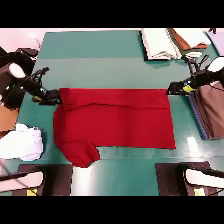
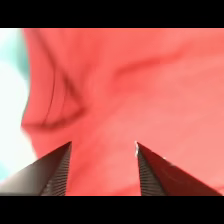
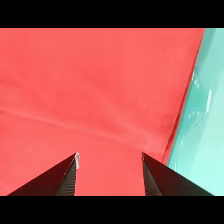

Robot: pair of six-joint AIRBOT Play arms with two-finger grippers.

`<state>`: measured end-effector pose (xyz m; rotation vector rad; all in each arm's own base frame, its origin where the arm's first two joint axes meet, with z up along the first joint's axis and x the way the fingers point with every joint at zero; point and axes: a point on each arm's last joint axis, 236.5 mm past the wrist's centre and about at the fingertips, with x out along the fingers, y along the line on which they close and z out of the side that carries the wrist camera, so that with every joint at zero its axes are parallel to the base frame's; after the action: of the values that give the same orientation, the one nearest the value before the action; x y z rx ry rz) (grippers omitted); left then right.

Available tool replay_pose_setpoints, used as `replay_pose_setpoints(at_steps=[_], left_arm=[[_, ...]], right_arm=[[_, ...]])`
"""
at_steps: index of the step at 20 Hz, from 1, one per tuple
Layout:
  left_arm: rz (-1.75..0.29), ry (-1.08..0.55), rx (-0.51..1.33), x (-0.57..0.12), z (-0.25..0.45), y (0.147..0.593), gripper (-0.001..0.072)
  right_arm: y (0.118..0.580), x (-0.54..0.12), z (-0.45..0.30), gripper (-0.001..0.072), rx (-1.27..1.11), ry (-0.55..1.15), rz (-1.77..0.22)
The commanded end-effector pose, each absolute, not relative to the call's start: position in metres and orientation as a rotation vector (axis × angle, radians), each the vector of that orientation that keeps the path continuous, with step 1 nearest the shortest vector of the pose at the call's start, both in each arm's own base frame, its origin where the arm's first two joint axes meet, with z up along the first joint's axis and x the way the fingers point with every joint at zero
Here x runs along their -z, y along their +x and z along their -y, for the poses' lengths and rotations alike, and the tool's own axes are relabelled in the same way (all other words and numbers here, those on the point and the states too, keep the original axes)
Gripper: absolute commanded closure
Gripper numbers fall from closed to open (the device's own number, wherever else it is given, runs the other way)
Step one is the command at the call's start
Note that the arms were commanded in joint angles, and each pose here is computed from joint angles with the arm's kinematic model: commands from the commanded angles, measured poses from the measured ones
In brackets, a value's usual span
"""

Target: Fold the shirts.

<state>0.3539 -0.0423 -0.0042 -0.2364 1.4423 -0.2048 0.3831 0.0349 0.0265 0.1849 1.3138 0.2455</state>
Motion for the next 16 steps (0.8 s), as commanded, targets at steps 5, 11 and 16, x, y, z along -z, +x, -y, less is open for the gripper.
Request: replay_pose_setpoints(at_steps=[5, 11, 16], left_arm=[[-1.525, -0.268, 0.063, 0.037, 0.035, 0.199, 0.023], [-1.618, -0.382, 0.045, 0.073, 0.052, 0.154, 0.023], [-1.586, -0.523, 0.07, 0.087, 0.076, 0.156, 0.023]], right_arm=[[0.374, -0.075, -0.038, 0.0257, -0.25, 0.157, -1.187], [0.375, -0.076, -0.037, 0.0257, -0.248, 0.156, -1.181], [0.375, -0.076, -0.038, 0.0257, -0.249, 0.155, -1.18]])
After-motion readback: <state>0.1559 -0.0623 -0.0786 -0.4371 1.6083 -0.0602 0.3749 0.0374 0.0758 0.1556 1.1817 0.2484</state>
